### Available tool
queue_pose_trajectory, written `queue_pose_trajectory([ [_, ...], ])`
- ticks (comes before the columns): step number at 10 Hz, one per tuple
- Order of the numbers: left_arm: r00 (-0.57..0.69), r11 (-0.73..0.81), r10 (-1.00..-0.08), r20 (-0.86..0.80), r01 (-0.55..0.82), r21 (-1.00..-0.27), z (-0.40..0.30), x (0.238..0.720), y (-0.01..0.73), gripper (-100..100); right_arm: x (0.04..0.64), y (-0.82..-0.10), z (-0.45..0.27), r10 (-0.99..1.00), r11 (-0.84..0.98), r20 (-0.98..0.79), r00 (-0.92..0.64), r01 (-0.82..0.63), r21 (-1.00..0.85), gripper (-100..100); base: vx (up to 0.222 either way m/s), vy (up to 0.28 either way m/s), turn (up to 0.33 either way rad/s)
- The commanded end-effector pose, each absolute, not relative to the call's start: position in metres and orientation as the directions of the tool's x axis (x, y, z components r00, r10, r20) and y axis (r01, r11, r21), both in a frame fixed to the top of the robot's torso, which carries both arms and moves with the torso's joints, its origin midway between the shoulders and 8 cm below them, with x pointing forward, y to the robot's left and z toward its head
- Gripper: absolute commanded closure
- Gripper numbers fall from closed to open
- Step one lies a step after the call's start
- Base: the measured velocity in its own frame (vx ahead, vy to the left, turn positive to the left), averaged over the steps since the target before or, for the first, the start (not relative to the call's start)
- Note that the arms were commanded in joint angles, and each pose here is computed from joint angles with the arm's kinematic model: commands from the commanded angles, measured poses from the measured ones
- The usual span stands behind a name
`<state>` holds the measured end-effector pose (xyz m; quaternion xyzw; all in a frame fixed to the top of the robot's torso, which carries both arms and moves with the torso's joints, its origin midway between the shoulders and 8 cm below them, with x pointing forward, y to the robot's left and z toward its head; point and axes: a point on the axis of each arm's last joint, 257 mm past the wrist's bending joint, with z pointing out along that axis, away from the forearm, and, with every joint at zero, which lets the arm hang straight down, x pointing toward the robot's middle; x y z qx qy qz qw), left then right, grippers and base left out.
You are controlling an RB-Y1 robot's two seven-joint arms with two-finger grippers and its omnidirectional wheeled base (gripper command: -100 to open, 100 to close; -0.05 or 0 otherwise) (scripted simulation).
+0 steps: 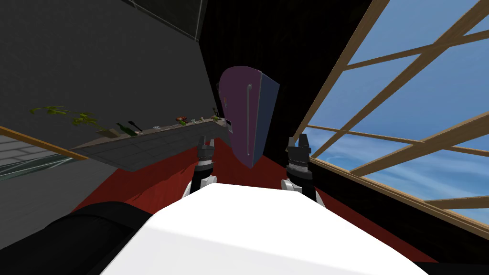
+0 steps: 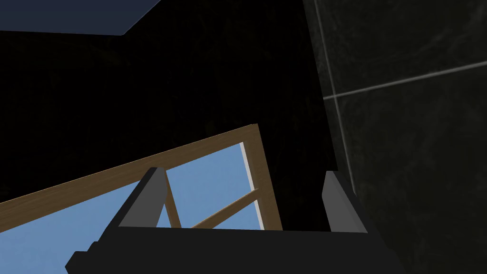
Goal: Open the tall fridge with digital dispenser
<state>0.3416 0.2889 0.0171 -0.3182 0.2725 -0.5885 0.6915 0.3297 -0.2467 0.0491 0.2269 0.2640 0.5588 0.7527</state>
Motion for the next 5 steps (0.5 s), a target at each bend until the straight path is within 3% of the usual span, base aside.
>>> queue_pose_trajectory([
  [1, 0.159, 0.105, -0.987, -0.002, 0.64, -0.761, 0.0171, 0.3416, 0.2889, 0, 0.3297, -0.2467, 0.0491, 0.961, 0.272, -0.144, 0.236, -0.722, 0.637, 0, 0.0, 0.0, 0.0],
  [5, 0.159, 0.105, -0.987, -0.002, 0.641, -0.761, 0.0173, 0.3415, 0.2888, 0, 0.3296, -0.2467, 0.0492, 0.961, 0.272, -0.144, 0.236, -0.722, 0.636, 0, 0.0, 0.0, 0.0],
])
